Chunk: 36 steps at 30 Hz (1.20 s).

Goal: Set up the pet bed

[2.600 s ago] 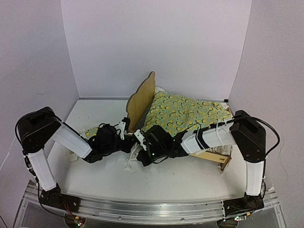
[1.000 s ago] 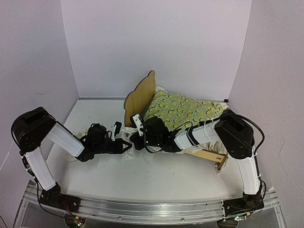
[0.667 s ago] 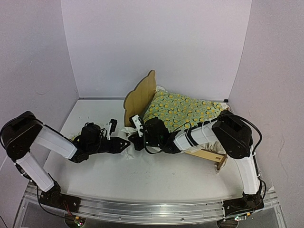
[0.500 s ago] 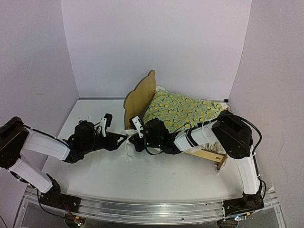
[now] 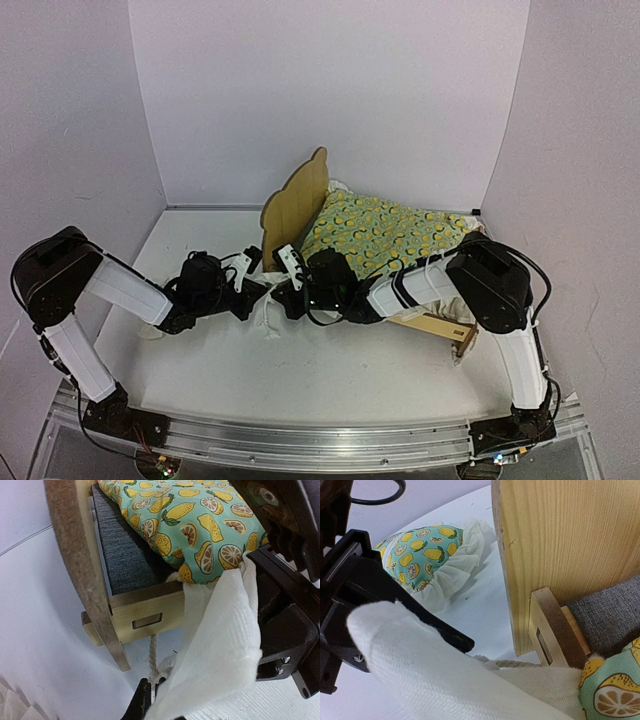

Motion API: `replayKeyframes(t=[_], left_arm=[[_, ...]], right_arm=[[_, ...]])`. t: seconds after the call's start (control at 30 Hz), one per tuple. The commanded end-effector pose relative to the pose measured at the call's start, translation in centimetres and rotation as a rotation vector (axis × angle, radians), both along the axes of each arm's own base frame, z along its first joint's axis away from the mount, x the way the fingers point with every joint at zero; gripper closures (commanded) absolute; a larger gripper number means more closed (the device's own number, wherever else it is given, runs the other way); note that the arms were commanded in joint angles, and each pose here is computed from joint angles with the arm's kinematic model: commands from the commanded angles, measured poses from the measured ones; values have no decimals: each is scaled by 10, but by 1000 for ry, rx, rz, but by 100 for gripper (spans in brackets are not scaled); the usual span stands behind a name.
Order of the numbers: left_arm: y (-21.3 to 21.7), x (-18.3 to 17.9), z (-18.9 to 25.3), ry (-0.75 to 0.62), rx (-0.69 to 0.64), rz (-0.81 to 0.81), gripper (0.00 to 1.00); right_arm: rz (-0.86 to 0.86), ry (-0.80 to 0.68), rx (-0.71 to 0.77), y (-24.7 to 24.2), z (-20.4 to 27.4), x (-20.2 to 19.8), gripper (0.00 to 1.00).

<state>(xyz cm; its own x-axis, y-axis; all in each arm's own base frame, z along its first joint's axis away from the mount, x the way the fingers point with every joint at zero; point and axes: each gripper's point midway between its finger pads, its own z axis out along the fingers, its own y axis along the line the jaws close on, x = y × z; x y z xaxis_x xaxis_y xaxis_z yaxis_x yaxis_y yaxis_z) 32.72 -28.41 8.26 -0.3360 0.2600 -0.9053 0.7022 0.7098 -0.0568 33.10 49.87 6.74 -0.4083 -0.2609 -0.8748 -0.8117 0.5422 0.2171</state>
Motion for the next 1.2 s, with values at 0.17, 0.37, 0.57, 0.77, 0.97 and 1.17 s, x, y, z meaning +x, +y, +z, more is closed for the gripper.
replayKeyframes(t=[0.17,0.37,0.57,0.77,0.97,1.17], left_arm=[[-20,6,22,-128,5,-117,90],[-27,1,22,-139,8,-179,88],[-35,9,21,-147,15,-194,87],[-39,11,23,-160,29,-217,86],[-38,18,22,-153,45,-217,86],[-21,34,32,-107,-11,-121,81]], right_arm=[[-22,-40,29,-6,24,17,100],[-62,-52,18,-11,24,24,100],[-131,-84,-18,-21,26,34,100],[-119,-177,-77,-24,31,40,100],[-94,-306,-148,-26,42,45,100],[-111,-399,-234,-30,48,53,100]])
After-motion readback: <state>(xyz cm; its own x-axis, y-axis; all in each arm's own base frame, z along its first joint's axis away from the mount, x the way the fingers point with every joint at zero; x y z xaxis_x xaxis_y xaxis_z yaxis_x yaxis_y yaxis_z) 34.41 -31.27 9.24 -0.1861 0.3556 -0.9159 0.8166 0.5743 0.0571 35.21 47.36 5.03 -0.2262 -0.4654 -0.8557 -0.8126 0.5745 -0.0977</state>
